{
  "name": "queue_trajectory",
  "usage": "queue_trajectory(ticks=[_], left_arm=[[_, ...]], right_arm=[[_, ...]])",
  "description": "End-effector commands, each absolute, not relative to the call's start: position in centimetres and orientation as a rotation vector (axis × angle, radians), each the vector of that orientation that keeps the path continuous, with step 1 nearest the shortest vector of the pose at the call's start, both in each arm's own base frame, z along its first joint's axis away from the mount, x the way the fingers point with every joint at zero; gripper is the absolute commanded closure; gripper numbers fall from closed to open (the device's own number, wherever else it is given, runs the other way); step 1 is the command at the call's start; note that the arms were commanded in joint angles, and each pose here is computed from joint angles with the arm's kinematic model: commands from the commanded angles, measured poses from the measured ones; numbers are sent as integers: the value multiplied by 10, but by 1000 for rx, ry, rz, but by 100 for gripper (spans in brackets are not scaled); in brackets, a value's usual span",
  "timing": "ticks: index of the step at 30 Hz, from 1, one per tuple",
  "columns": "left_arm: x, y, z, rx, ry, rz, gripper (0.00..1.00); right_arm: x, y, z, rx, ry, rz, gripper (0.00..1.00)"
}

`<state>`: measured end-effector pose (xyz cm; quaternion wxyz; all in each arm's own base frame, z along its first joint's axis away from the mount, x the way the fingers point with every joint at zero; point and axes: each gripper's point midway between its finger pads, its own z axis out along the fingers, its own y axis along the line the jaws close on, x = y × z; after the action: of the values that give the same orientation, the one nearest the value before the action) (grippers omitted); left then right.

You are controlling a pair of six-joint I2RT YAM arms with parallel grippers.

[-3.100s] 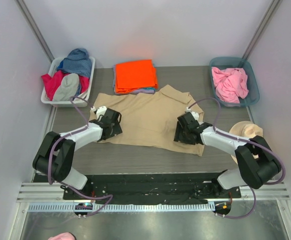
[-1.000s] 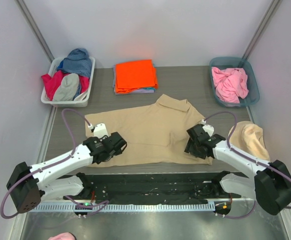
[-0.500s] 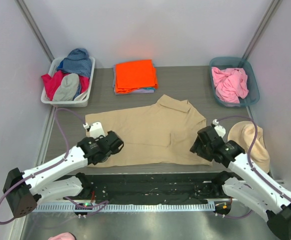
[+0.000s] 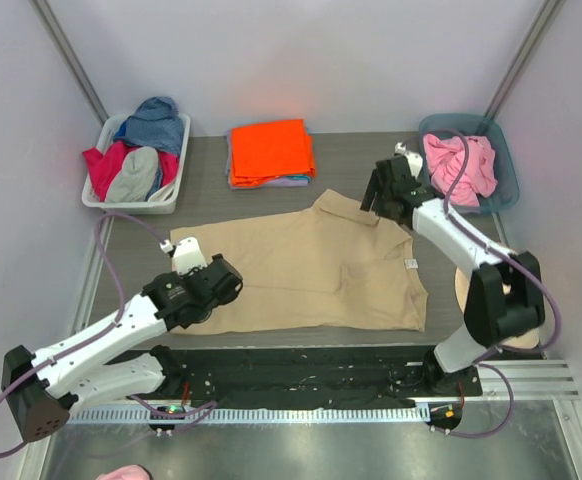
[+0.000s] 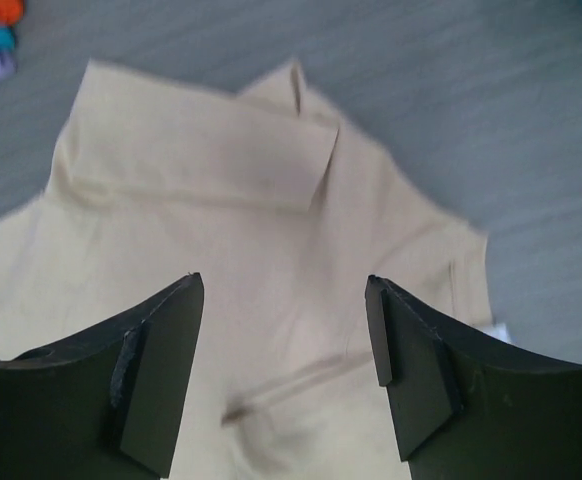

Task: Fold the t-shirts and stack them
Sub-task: Fold the tshirt

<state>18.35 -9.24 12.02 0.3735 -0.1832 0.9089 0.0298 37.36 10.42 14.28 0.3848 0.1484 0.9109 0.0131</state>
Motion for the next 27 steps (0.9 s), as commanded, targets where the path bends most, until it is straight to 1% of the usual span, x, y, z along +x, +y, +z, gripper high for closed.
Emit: queue_trajectory(ticks=[1, 2, 6, 8, 9, 12, 16, 27], left_arm=[[185, -79, 134, -473, 2262, 89, 4], [184, -77, 135, -473, 2259, 93, 4], [183, -75, 134, -477, 2247, 82, 3], [183, -76, 134, -478, 2248, 77, 3], [184, -77, 133, -478, 2251, 75, 3], [184, -78, 131, -469, 2261, 81, 3], [183, -80, 131, -470, 2265, 72, 2], [180, -79, 125, -465, 2276, 64, 3]], right_arm=[[453, 85, 180, 340, 2188, 112, 27], [467, 86, 173, 339, 2207, 129, 27], [486, 88, 153, 351, 2249, 201, 31], [490, 96, 146, 338, 2264, 247, 35], [491, 107, 139, 322, 2282, 315, 39], [489, 129, 127, 282, 2306, 465, 43], [483, 130, 112, 343, 2326, 482, 44], [456, 114, 67, 474, 2403, 424, 44]])
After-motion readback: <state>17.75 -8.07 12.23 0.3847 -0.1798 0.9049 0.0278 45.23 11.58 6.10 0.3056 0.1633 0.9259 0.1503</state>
